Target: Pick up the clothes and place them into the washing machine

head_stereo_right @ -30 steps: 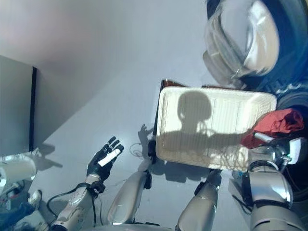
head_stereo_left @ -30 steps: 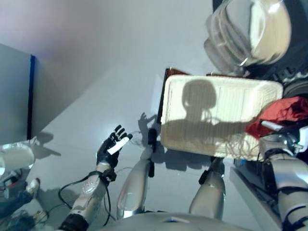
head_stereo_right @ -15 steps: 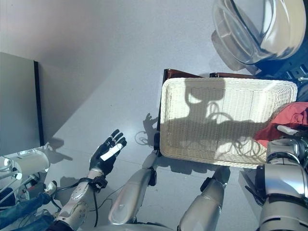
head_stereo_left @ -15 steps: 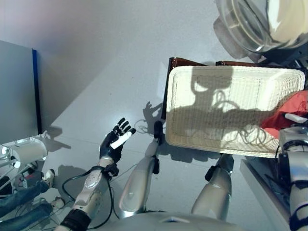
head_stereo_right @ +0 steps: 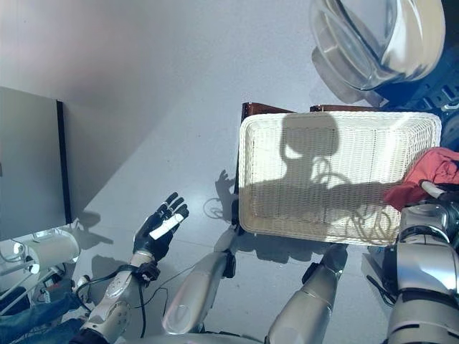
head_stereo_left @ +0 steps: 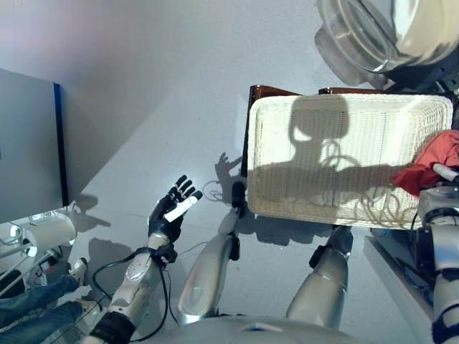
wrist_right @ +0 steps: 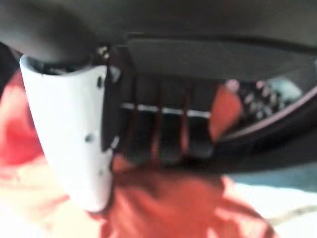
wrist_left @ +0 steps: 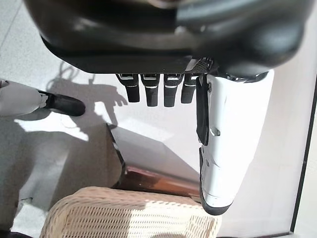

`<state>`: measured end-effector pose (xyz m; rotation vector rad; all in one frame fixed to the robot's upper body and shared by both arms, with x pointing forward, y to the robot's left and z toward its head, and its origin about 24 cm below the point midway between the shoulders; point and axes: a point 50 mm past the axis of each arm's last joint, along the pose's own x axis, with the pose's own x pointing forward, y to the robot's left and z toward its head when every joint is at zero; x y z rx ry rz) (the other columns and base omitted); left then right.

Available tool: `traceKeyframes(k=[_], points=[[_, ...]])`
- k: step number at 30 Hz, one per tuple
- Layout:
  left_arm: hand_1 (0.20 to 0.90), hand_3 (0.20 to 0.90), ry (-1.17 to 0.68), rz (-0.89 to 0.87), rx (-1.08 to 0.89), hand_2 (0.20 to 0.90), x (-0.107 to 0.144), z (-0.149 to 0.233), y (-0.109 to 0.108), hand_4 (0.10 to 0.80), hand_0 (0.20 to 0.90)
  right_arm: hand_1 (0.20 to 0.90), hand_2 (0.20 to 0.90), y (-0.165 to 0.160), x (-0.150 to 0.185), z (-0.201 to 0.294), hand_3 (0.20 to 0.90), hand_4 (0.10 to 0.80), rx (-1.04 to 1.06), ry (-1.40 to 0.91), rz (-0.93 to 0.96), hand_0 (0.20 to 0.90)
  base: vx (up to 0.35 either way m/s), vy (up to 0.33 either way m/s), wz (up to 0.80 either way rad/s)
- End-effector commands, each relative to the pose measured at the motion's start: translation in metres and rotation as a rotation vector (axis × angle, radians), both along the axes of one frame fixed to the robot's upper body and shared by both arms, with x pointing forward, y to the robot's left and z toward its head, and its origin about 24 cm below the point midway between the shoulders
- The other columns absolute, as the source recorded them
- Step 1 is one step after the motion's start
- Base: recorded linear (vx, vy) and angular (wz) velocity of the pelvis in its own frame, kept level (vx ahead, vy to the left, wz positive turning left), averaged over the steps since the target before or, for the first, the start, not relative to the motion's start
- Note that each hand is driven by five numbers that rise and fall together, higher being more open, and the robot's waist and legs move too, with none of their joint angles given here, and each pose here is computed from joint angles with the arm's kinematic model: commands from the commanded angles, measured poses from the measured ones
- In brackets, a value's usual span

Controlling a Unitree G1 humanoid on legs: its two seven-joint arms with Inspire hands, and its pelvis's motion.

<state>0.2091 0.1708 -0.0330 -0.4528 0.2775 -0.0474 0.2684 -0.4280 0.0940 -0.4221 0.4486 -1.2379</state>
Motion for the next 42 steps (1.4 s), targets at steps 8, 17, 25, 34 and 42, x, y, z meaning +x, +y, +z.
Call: traceKeyframes(k=[8, 17, 25, 34, 42], points=[[0.9, 0.9, -0.027, 0.096, -0.012, 0.9, -0.014, 0.005, 0.022, 0.8, 0.9, 0.2, 0.2, -0.021, -0.006, 0.04, 0.2, 0.3, 0.127, -0.473, -0.155, 0.2, 0.035, 0.008, 0.0], [0.9, 0.9, -0.007, 0.089, -0.004, 0.9, -0.018, 0.003, 0.024, 0.8, 0.9, 0.2, 0.2, -0.013, 0.004, 0.042, 0.2, 0.3, 0.154, -0.548, -0.149, 0.2, 0.011, -0.013, -0.05], [0.9, 0.9, -0.001, 0.113, 0.016, 0.9, -0.021, 0.006, 0.033, 0.8, 0.9, 0.2, 0.2, -0.012, 0.002, 0.036, 0.2, 0.3, 0.215, -0.631, -0.197, 0.2, 0.013, -0.006, -0.13], [0.9, 0.9, 0.074, 0.128, 0.009, 0.9, -0.03, -0.002, 0.036, 0.8, 0.9, 0.2, 0.2, -0.028, -0.019, 0.047, 0.2, 0.3, 0.494, -1.13, -0.548, 0.2, 0.026, 0.004, -0.03], [0.9, 0.9, 0.177, 0.103, -0.041, 0.9, -0.042, -0.012, 0.025, 0.8, 0.9, 0.2, 0.2, -0.025, -0.017, 0.056, 0.2, 0.3, 0.756, -1.553, -0.814, 0.2, 0.032, 0.03, -0.02]])
